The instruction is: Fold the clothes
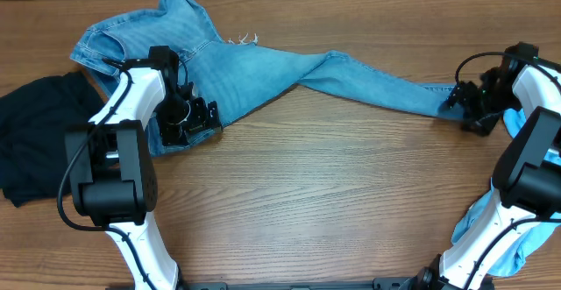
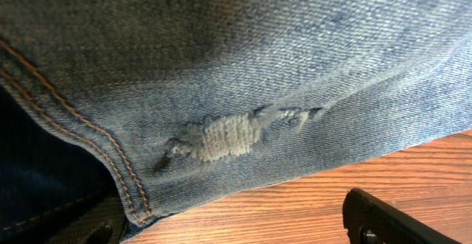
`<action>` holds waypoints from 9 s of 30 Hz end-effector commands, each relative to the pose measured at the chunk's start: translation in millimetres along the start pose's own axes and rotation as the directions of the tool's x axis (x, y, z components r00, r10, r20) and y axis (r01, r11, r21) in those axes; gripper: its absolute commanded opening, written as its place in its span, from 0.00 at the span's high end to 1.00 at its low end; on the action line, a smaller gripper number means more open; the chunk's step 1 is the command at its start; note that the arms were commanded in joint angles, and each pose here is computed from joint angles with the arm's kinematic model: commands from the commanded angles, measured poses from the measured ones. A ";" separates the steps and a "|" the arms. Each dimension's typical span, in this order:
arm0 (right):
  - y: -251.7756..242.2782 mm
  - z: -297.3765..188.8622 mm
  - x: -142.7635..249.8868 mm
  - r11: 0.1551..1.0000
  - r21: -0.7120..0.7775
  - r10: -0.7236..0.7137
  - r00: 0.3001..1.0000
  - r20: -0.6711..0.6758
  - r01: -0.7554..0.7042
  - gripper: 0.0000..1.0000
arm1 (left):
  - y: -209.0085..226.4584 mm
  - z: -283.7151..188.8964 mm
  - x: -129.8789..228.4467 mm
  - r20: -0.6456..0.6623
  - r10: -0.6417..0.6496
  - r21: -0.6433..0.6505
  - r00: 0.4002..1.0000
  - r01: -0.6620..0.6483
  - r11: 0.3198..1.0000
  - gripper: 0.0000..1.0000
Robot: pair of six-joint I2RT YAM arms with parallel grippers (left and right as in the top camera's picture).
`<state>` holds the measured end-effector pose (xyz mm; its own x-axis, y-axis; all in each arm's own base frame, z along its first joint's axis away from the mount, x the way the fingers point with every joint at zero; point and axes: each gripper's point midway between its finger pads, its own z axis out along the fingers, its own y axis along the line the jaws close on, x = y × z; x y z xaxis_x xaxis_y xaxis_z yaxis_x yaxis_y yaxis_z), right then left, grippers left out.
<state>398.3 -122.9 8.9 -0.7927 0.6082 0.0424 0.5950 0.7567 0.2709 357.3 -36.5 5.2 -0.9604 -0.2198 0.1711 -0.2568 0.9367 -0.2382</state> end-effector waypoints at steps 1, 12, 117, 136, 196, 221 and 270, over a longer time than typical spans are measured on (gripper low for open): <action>5.3 15.5 1.0 0.999 -0.036 0.028 1.000 0.001 -0.028 0.25 | 27.1 58.4 48.2 -0.234 -0.077 -0.070 0.969 0.063 0.996 0.04; 16.8 9.8 -24.2 0.997 -0.075 0.011 0.995 0.096 -0.004 0.96 | 27.1 58.6 47.6 -0.232 -0.077 -0.069 0.970 0.062 0.996 0.03; 240.3 -189.1 -40.9 0.828 0.367 -0.560 0.624 0.545 0.424 0.32 | 54.7 49.9 53.4 -0.254 -0.151 -0.129 0.955 0.122 0.984 0.07; 195.6 30.8 -26.3 0.837 -0.294 -0.364 0.871 0.331 0.462 0.26 | 54.3 50.7 50.7 -0.243 -0.149 -0.125 0.959 0.121 0.985 0.07; 103.8 -193.6 6.1 0.949 0.036 -0.304 0.874 0.379 0.314 0.34 | -89.9 -172.7 -66.4 0.630 0.298 -0.033 0.717 -0.359 0.933 0.46; 108.4 -197.2 74.7 0.937 0.028 -0.345 0.913 0.217 0.348 0.30 | 77.9 10.4 -97.1 0.224 -0.309 0.043 0.924 0.307 0.951 0.81; 53.2 -149.8 -125.6 0.988 0.153 -0.074 0.809 0.583 -0.020 0.43 | 46.3 21.2 -49.8 0.024 -0.165 0.057 0.986 0.163 0.985 0.35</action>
<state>526.9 -171.7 167.2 -0.6126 0.5754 -0.5419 0.5465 0.8036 0.2357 433.3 23.2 9.0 -0.9203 -0.3912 0.0081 -0.3716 0.8676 -0.3305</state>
